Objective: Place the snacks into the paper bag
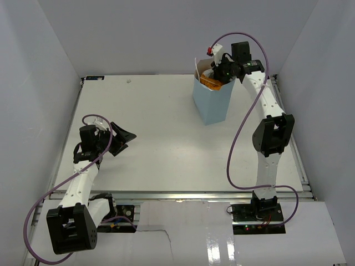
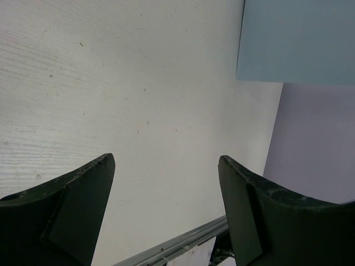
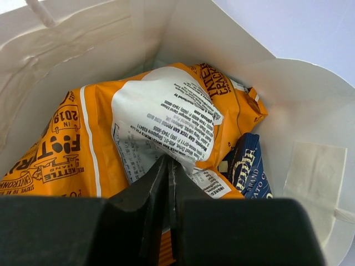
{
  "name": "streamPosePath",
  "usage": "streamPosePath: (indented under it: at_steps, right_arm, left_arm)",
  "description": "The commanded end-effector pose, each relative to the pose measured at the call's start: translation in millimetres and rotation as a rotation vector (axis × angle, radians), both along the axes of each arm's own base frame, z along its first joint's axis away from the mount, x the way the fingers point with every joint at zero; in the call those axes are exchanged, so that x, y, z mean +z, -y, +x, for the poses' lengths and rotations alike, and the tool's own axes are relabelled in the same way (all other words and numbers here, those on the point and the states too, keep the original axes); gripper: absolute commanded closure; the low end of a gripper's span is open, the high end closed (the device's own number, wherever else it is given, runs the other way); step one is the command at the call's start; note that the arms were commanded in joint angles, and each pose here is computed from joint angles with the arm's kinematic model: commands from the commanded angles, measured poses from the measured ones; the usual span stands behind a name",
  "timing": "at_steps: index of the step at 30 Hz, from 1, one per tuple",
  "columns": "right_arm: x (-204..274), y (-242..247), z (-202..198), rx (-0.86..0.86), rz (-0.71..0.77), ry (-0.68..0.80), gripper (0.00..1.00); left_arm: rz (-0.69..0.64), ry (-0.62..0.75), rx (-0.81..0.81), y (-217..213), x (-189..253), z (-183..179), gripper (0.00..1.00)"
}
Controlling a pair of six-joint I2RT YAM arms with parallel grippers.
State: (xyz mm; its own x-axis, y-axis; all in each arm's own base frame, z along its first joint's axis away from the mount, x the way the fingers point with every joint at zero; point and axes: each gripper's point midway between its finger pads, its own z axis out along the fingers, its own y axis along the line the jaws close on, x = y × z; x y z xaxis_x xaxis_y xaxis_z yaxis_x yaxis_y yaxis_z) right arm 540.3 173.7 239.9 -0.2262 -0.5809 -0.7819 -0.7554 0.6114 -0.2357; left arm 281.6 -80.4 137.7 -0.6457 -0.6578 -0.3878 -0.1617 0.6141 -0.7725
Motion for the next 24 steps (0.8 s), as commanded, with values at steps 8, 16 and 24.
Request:
streamPosePath:
  at_steps: [8, 16, 24]
  right_arm:
    - [124.7, -14.5, -20.8, 0.059, 0.193, 0.216, 0.88]
    - [130.3, -24.9, -58.0, 0.193, 0.208, 0.210, 0.86]
    - [85.5, -26.1, -77.5, 0.360, 0.099, 0.130, 0.85]
  left_arm:
    - [0.017, 0.077, -0.019, -0.2, 21.3, 3.8, 0.15]
    - [0.034, 0.092, -0.024, -1.6, 27.5, 5.8, 0.15]
    - [0.034, 0.090, -0.028, -1.0, 25.6, 4.1, 0.15]
